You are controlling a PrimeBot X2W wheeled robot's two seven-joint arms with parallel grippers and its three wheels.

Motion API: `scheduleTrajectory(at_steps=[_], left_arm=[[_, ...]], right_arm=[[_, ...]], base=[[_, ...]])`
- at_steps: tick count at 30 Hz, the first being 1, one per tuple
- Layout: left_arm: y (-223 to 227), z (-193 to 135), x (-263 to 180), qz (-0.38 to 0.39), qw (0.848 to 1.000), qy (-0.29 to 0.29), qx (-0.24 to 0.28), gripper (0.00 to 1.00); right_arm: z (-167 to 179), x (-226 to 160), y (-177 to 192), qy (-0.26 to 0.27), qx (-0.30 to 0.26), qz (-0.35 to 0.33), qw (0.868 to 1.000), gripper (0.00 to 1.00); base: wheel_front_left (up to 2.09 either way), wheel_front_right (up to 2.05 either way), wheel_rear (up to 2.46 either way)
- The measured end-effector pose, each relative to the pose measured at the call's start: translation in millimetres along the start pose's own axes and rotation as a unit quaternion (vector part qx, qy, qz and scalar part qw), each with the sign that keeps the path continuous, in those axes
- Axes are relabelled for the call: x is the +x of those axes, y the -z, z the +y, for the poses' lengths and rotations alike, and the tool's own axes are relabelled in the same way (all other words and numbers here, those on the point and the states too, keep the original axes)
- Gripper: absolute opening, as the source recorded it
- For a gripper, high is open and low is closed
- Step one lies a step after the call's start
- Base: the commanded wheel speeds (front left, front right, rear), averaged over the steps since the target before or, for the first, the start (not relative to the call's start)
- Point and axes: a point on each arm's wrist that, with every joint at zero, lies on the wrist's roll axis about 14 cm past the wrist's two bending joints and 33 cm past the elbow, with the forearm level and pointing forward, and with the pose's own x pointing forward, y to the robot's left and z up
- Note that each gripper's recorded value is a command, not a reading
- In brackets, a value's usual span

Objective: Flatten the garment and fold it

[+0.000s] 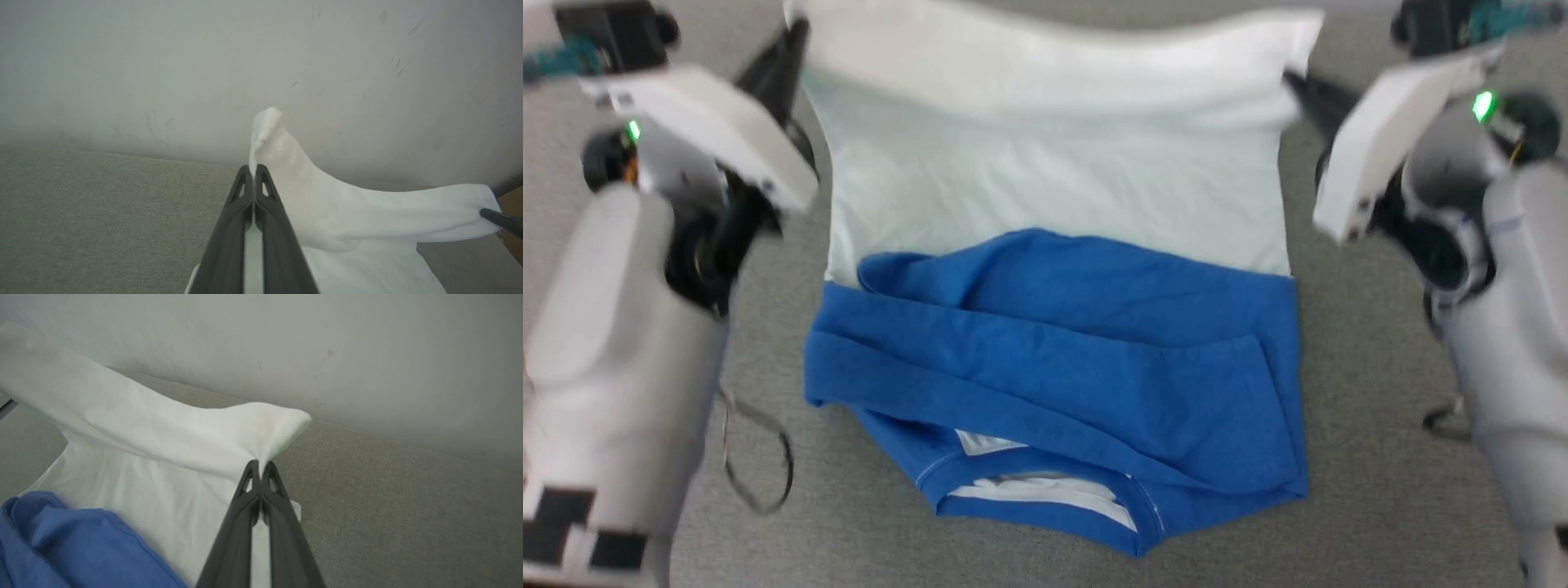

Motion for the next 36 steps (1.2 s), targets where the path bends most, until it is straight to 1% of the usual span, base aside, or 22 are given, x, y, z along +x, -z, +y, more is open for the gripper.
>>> scheduleTrajectory(at_steps=[6, 10, 14, 17, 21, 25, 31, 36], left_arm=[[10.3, -9.1, -67.1, -0.007, 1.0, -0.013, -0.023, 0.0], [29.8, -15.2, -109.1, 0.002, 0.998, -0.024, -0.049, 0.0], [48.8, -6.4, -146.2, 0.012, 0.996, -0.055, -0.076, 0.0], [61.4, 0.2, -166.9, 0.022, 0.993, -0.075, -0.086, 0.0], [79.6, 3.3, -182.1, 0.041, 0.99, -0.087, -0.104, 0.0], [91.7, 1.6, -186.2, 0.054, 0.987, -0.09, -0.12, 0.0], [124.7, 7.4, -193.1, 0.11, 0.979, -0.115, -0.128, 0.0], [148.3, 14.1, -201.9, 0.151, 0.97, -0.136, -0.132, 0.0]], right_arm=[[18.2, -54.0, 26.8, -0.011, 0.049, 0.0, 0.999, 0.0], [21.0, -83.7, 42.1, -0.002, 0.078, -0.001, 0.997, 0.0], [24.5, -105.8, 57.0, 0.008, 0.096, 0.0, 0.995, 0.0], [23.5, -118.7, 70.0, 0.02, 0.107, 0.005, 0.994, 0.0], [17.7, -130.3, 88.7, 0.04, 0.126, 0.017, 0.991, 0.0], [15.3, -136.9, 113.1, 0.053, 0.136, 0.05, 0.988, 0.0], [23.6, -151.5, 163.3, 0.057, 0.149, 0.137, 0.978, 0.0], [28.4, -161.3, 186.7, 0.058, 0.156, 0.178, 0.97, 0.0]], base=[[0.0, 0.0, 0.0], [0.0, 0.0, 0.0], [0.0, 0.0, 0.0], [0.0, 0.0, 0.0], [0.0, 0.0, 0.0], [0.0, 0.0, 0.0], [0.0, 0.0, 0.0], [0.0, 0.0, 0.0]])
